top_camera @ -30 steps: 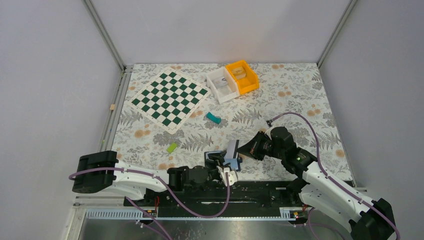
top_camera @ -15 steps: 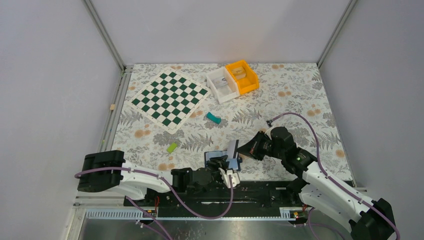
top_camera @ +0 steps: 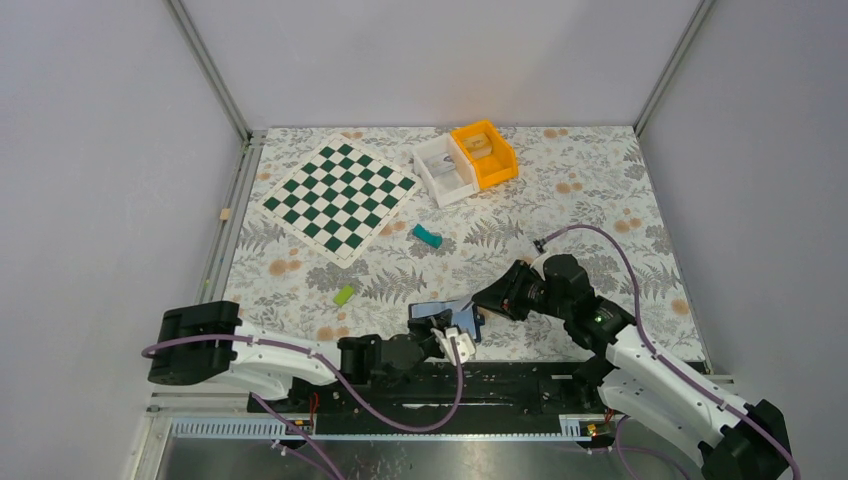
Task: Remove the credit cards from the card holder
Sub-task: Place the credit card in the storage box.
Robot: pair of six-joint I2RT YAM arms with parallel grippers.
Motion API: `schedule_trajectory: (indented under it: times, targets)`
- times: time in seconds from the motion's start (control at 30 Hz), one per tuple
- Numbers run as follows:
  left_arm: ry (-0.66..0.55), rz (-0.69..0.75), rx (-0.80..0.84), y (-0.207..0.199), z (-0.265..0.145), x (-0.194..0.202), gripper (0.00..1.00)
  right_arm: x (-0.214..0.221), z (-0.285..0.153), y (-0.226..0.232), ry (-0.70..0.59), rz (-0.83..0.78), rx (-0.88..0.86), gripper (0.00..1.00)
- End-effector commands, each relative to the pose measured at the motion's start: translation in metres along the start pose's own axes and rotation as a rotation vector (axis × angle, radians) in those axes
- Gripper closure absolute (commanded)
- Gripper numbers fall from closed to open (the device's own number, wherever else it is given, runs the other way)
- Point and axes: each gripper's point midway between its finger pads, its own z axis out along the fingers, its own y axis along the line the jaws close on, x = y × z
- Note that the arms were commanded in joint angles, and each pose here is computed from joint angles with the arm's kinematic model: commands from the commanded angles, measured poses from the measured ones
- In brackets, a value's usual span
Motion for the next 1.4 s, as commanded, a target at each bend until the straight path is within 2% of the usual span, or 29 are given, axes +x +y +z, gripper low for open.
schedule_trajectory:
  times: [0.0,0.17,0.33,0.53,0.63,0.77,0.87,0.97,1.07,1.17,1.3,1.37]
  targets:
    - [-0.016,-0.211,-0.05,0.018,-0.005,-0.023,1.0,-0.01,-0.007,0.017,-0.052,-0.065,-0.065,0.65]
    - [0.001,-0.423,0.004,0.027,-0.011,-0.021,1.0,-0.014,-0.021,0.032,-0.094,-0.22,-0.126,0.48]
    - [0.0,-0.802,0.082,0.047,-0.017,-0.023,1.0,-0.024,-0.038,0.048,-0.193,-0.357,-0.192,0.36]
    - [0.099,-1.114,0.088,0.073,-0.019,-0.011,1.0,-0.029,-0.053,0.069,-0.28,-0.456,-0.323,0.3]
    - [0.141,-1.206,0.043,0.09,-0.017,-0.005,1.0,-0.029,-0.053,0.068,-0.288,-0.445,-0.338,0.29]
    - [0.049,-1.361,-0.143,0.135,-0.019,0.001,1.0,-0.025,-0.045,0.059,-0.253,-0.419,-0.309,0.26]
    - [-0.061,-1.42,-0.267,0.174,-0.02,0.004,1.0,-0.02,-0.039,0.053,-0.21,-0.393,-0.299,0.14]
    - [-0.036,-1.416,-0.382,0.209,-0.015,0.011,1.0,-0.016,-0.036,0.048,-0.185,-0.387,-0.288,0.02]
    - [0.006,-1.411,-0.442,0.238,0.002,0.016,1.0,-0.015,-0.034,0.043,-0.175,-0.379,-0.269,0.01]
    - [-0.047,-1.39,-0.416,0.269,0.022,0.005,1.0,-0.012,-0.033,0.039,-0.154,-0.358,-0.255,0.0]
    - [-0.071,-1.455,-0.466,0.315,0.061,0.006,1.0,-0.008,-0.033,0.027,-0.141,-0.326,-0.219,0.0]
    - [-0.027,-1.49,-0.449,0.323,0.088,0.016,1.0,-0.009,-0.034,0.023,-0.154,-0.323,-0.221,0.0]
